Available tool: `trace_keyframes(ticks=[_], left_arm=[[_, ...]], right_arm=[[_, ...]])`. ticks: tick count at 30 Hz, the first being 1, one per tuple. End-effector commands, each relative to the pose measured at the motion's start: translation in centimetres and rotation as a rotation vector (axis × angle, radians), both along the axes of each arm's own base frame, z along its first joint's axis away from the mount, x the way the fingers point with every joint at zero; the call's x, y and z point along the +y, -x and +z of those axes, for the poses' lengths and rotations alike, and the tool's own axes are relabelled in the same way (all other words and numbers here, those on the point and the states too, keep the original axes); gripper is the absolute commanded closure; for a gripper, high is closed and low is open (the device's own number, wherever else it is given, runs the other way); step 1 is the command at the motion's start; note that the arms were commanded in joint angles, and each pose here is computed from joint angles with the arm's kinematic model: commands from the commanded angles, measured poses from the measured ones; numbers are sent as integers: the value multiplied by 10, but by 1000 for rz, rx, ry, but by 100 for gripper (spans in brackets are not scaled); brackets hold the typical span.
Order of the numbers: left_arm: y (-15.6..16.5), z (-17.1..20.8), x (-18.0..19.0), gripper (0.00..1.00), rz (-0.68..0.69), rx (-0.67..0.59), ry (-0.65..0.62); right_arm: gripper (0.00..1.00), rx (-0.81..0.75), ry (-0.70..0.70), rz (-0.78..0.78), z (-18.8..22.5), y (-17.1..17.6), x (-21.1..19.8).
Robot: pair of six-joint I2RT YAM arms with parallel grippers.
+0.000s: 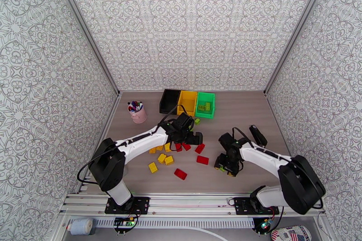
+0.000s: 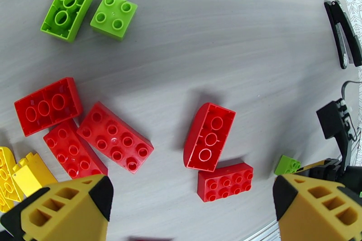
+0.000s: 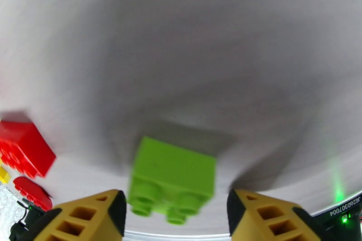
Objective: Sort the legos into containers by color
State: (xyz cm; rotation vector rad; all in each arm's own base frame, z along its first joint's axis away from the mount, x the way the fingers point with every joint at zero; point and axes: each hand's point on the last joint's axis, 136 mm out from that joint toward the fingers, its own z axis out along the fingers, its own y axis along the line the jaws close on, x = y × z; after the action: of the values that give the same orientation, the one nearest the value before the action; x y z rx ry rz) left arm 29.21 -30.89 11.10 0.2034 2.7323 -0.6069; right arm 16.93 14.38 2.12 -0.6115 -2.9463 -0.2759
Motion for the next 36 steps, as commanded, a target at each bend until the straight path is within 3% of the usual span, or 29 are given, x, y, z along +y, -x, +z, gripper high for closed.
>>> trace_keyframes(ticks=[1,9,17,23,29,36], left_arm=[[2,9,7,1,7,-6,15],[-2,6,17,1,38,5,24],[-5,5,28,1,72,15,33],[-12,13,31,1,96,10,65],[-41,36,25,1,124,-1,175],[-95,61,1,1,137,28,364]], right_arm=[[40,-49,14,28,6,-18,9],[48,-34,61,69,4,-27,13],[63,-11,82,102,0,-22,12],[70,-58,69,111,17,-39,19],[72,-140,-18,94,44,-90,41],[73,-251,-224,-17,79,-183,64]])
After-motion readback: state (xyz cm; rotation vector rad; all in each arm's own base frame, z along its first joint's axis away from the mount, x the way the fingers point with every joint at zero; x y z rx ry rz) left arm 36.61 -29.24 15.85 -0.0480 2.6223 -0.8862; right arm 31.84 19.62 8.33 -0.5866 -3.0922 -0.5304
